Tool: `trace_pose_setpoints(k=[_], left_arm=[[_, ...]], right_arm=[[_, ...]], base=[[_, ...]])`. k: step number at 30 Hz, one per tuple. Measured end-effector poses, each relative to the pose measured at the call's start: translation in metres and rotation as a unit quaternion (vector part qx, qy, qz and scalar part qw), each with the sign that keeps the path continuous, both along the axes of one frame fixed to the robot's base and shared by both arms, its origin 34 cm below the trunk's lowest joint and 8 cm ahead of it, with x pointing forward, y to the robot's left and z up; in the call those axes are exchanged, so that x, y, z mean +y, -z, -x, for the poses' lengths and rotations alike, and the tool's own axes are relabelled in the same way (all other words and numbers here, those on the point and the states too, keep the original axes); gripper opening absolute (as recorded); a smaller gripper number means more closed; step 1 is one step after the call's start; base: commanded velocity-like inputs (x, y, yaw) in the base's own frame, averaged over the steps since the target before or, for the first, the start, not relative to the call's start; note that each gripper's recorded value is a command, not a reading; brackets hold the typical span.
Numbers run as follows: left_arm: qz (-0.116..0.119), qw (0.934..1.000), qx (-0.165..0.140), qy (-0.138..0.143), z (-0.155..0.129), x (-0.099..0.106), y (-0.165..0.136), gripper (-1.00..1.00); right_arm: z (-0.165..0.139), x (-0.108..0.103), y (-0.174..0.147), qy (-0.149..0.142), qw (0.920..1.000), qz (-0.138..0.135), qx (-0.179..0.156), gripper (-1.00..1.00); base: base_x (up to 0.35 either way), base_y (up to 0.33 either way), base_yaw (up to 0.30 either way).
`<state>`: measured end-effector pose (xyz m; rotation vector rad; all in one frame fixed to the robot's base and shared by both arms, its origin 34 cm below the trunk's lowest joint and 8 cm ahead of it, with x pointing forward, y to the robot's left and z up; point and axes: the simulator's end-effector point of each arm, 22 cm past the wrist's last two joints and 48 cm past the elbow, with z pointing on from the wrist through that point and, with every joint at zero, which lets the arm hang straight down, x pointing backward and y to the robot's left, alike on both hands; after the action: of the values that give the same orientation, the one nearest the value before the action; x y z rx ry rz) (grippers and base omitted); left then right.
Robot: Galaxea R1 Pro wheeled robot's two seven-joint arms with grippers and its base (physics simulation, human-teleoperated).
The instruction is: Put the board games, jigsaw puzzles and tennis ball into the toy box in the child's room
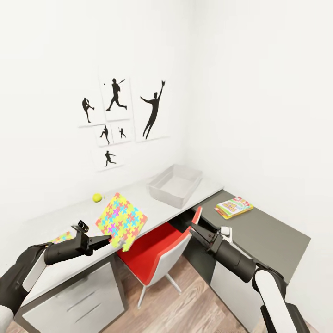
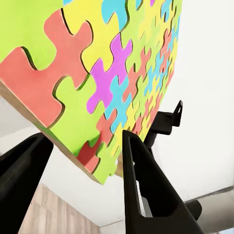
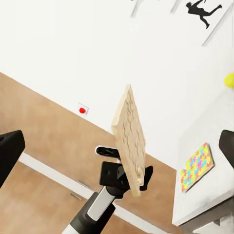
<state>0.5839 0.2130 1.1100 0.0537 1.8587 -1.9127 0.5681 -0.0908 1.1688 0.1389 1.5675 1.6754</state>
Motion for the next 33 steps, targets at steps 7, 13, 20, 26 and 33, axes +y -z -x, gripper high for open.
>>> trace_pose_setpoints(k=[7, 13, 20, 26, 33], left_arm=[[-0.001, 1.0000, -0.002, 0.000, 0.000, 0.001, -0.002, -1.00], [0.000, 1.0000, -0.004, 0.000, 0.001, 0.001, -0.004, -1.00], [-0.007, 0.9999, -0.007, -0.005, 0.001, 0.009, -0.006, -1.00], [-0.008, 0.9998, -0.011, -0.011, 0.001, 0.021, -0.012, -1.00], [-0.002, 0.9999, -0.015, -0.007, 0.003, 0.023, -0.016, -1.00]], right_arm=[[0.001, 0.000, -0.002, 0.000, 1.0000, 0.000, -0.002, 1.00], [0.001, 0.000, -0.004, 0.000, 1.0000, 0.000, -0.004, 1.00], [0.002, 0.000, -0.006, -0.001, 1.0000, 0.000, -0.006, 1.00], [0.003, 0.000, -0.007, 0.000, 1.0000, 0.000, -0.008, 1.00], [0.002, -0.001, -0.007, 0.001, 1.0000, 0.001, -0.007, 1.00]], base=[[0.000, 0.000, -0.264], [0.000, 0.000, -0.262], [0.000, 0.000, -0.237], [0.000, 0.000, -0.202], [0.000, 0.000, -0.053]])
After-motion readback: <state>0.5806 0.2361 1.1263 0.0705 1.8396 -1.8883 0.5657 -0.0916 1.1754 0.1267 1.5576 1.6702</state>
